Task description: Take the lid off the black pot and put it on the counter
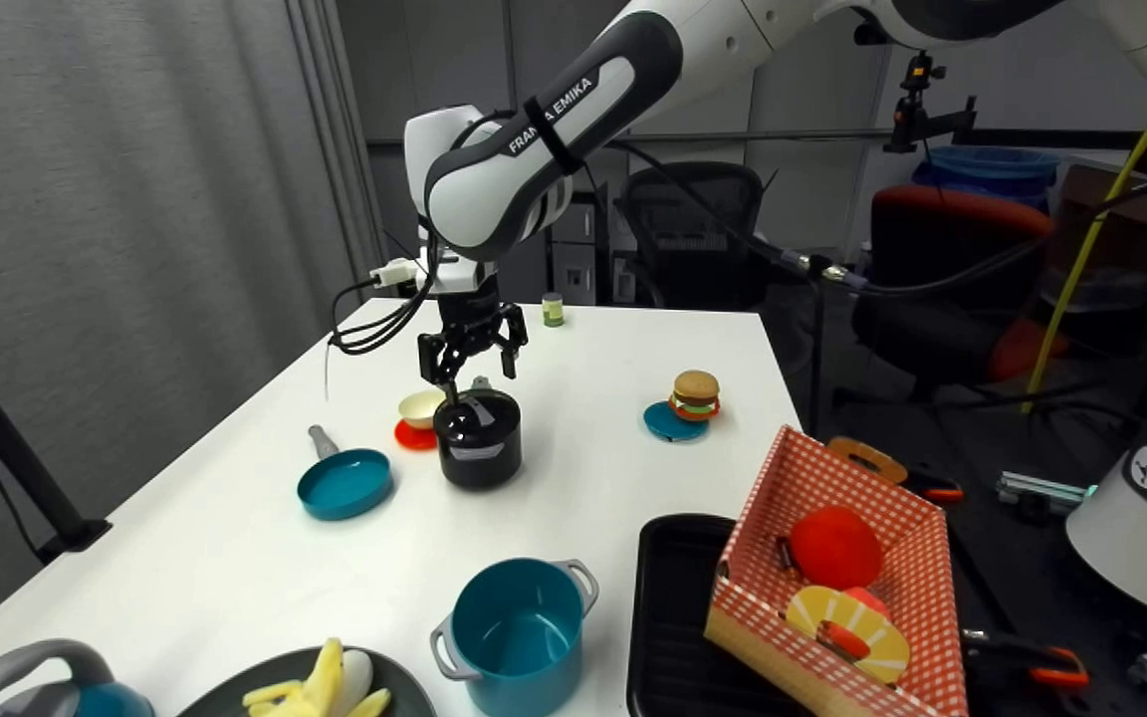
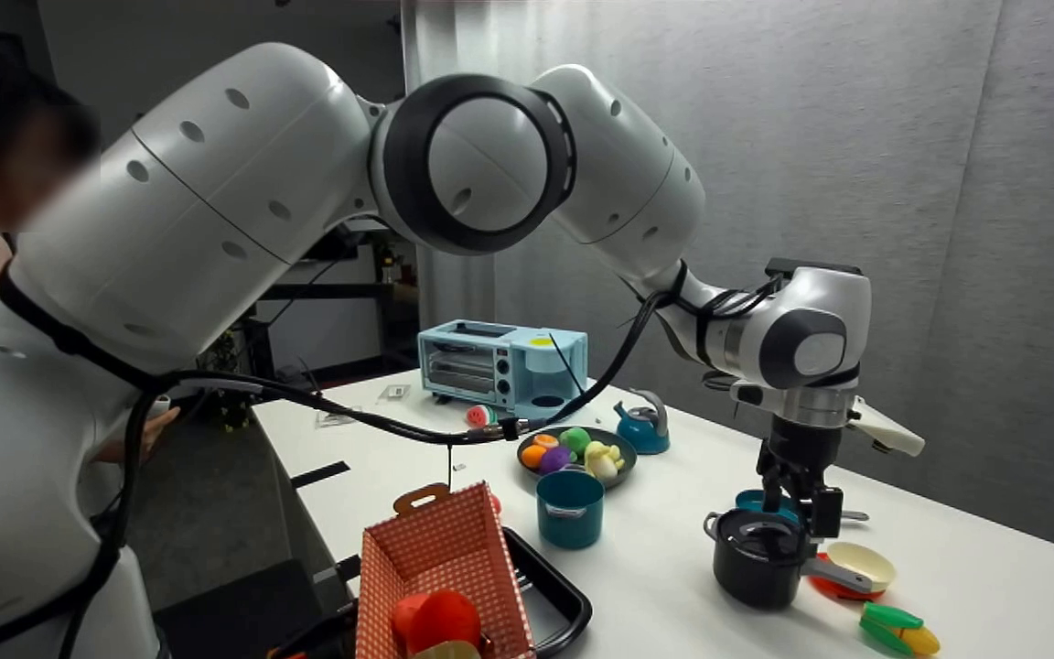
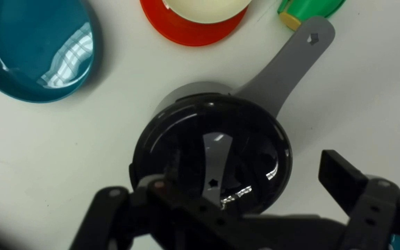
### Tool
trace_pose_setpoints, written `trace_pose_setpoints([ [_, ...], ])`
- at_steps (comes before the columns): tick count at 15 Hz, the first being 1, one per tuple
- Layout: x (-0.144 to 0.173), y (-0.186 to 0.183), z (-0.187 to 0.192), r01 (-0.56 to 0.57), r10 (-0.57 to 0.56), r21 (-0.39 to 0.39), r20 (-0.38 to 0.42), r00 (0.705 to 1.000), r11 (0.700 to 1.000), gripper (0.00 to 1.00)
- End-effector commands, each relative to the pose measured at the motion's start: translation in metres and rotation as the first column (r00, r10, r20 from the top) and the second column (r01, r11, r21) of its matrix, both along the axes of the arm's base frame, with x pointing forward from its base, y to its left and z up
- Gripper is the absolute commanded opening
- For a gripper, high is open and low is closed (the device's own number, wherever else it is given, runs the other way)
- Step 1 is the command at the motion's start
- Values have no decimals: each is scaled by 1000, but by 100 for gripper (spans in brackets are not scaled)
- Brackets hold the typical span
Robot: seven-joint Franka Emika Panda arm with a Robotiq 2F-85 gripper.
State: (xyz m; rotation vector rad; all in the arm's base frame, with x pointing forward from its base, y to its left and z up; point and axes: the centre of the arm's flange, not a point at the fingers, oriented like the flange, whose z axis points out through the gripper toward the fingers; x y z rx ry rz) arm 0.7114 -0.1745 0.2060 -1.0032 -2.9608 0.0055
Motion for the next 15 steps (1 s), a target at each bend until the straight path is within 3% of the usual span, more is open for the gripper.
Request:
trace_pose_setpoints([
  [1, 8, -11, -6, 5, -5, 47, 9, 1000, 999, 100],
  [7, 6, -8, -14, 4, -4, 46, -6, 1000, 999, 100],
  [8, 14, 1, -12, 6, -5, 47, -11, 1000, 999, 90],
  [9, 14, 2, -12, 6, -6, 48, -14, 1000, 999, 74],
  [12, 11, 2, -15, 5, -4, 52, -18, 1000, 999, 49],
  [15, 10, -2, -15, 13, -12, 59, -26, 1000, 998, 44],
])
